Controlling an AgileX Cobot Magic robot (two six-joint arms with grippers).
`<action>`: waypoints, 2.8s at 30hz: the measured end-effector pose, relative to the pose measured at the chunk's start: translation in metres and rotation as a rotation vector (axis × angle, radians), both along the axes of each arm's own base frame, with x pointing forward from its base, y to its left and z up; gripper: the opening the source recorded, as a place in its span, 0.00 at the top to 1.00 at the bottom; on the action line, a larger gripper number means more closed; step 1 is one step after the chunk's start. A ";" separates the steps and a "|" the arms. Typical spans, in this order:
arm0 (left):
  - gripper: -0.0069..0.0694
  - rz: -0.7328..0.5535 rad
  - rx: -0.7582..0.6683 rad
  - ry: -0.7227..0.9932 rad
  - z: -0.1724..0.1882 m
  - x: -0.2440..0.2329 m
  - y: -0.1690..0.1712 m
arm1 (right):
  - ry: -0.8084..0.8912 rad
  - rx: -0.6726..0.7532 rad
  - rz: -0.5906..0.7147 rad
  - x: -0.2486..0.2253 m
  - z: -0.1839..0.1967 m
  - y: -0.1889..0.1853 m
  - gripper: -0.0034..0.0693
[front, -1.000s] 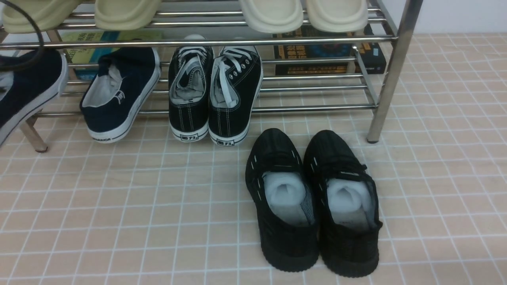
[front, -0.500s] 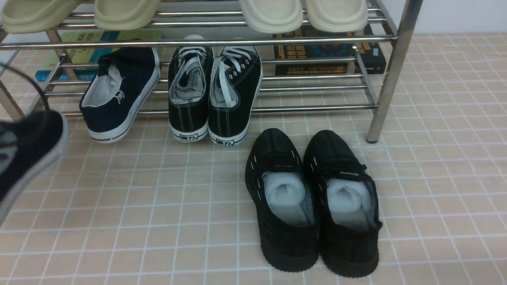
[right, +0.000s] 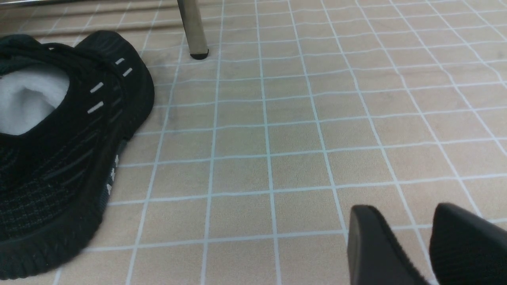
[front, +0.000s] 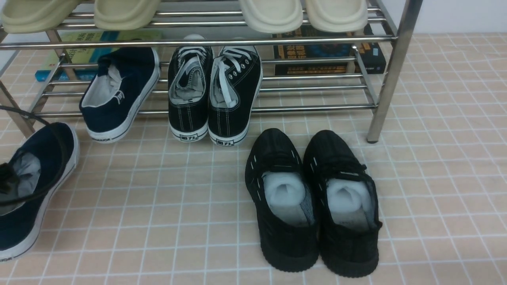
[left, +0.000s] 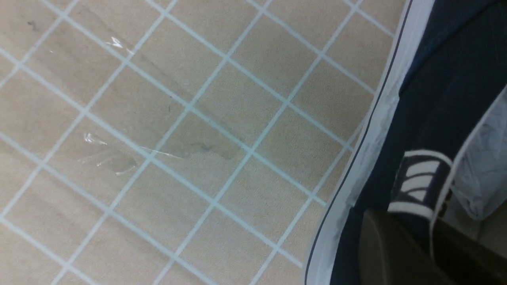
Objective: Take the shoes off the shelf from the light coffee tablecloth by hand.
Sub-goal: 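Set the held shoe down on the floor in front of the rack with the left gripper, then grasp the leftmost shoe on the bottom shelf of the shoe rack with the left gripper, then set the held shoe down on the floor in front of the rack with the left gripper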
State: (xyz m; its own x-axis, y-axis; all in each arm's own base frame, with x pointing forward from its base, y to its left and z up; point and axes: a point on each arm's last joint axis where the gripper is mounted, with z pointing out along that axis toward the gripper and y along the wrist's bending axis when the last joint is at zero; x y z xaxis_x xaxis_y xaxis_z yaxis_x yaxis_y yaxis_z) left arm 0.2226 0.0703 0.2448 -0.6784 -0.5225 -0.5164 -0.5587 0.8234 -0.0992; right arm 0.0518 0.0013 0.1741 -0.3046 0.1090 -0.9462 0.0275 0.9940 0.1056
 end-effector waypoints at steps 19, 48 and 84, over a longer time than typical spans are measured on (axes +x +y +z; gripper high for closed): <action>0.52 -0.029 0.031 0.079 -0.020 0.021 0.009 | 0.000 0.000 0.000 0.000 0.000 0.000 0.62; 0.86 -0.263 -0.245 -0.021 0.079 0.105 -0.003 | 0.000 0.000 0.000 0.000 0.000 0.000 0.62; 0.72 -0.417 -0.214 -0.109 0.001 0.196 -0.031 | 0.000 0.000 0.000 0.000 0.000 0.000 0.62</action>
State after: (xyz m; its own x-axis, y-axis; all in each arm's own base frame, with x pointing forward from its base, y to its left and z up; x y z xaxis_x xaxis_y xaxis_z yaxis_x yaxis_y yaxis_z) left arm 0.4189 0.0393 0.2459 -0.8007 -0.3196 -0.5066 -0.1618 0.9297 -0.3308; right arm 0.0518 0.0013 0.1741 -0.3046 0.1090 -0.9462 0.0275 0.9940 0.1056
